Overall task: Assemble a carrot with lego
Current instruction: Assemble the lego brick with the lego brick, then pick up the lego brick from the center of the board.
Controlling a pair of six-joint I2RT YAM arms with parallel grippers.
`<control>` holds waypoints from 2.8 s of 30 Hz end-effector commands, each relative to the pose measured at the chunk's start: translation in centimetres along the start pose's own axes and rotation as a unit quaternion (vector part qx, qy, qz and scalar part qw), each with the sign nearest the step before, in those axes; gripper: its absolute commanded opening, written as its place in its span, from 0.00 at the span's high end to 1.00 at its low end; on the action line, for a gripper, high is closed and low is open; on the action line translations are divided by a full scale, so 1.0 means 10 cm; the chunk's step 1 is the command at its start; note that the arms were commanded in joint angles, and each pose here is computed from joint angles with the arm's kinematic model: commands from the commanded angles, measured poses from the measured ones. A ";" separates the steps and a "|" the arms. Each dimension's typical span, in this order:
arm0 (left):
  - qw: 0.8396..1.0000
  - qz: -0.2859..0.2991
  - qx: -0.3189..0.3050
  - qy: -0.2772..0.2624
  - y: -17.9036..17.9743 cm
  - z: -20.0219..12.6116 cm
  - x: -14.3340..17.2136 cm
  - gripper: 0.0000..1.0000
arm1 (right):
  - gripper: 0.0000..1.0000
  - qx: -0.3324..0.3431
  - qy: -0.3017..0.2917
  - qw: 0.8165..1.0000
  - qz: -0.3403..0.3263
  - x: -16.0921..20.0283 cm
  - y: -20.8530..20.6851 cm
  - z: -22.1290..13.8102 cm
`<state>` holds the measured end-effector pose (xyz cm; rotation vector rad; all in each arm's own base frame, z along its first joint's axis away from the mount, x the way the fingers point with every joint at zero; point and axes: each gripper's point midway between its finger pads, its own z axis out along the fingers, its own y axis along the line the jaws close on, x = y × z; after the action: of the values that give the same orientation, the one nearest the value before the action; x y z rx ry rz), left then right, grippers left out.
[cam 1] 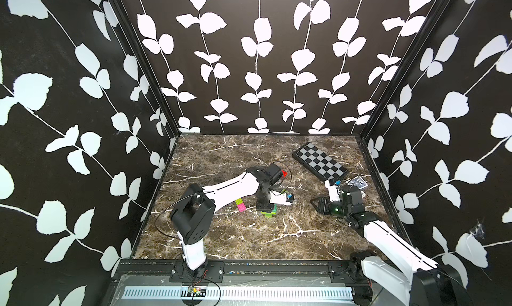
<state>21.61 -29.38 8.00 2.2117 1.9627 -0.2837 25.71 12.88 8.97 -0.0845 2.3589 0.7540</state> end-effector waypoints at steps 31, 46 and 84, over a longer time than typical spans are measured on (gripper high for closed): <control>0.982 -0.056 0.156 0.094 -0.70 0.45 0.81 0.75 | 0.47 -0.005 0.009 1.000 0.003 0.07 -0.03 0.10; 0.991 -0.051 0.090 0.084 -0.40 0.39 0.65 0.65 | 0.47 -0.008 0.007 1.000 0.005 0.07 -0.02 0.10; 0.870 -0.418 -0.174 -0.196 0.97 -1.24 0.25 0.39 | 0.23 0.061 -0.048 0.977 -0.200 -1.07 0.36 1.91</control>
<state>31.30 -25.18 16.99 0.9520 2.3985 -0.4046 42.10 23.71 3.85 -0.4164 2.2503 0.4284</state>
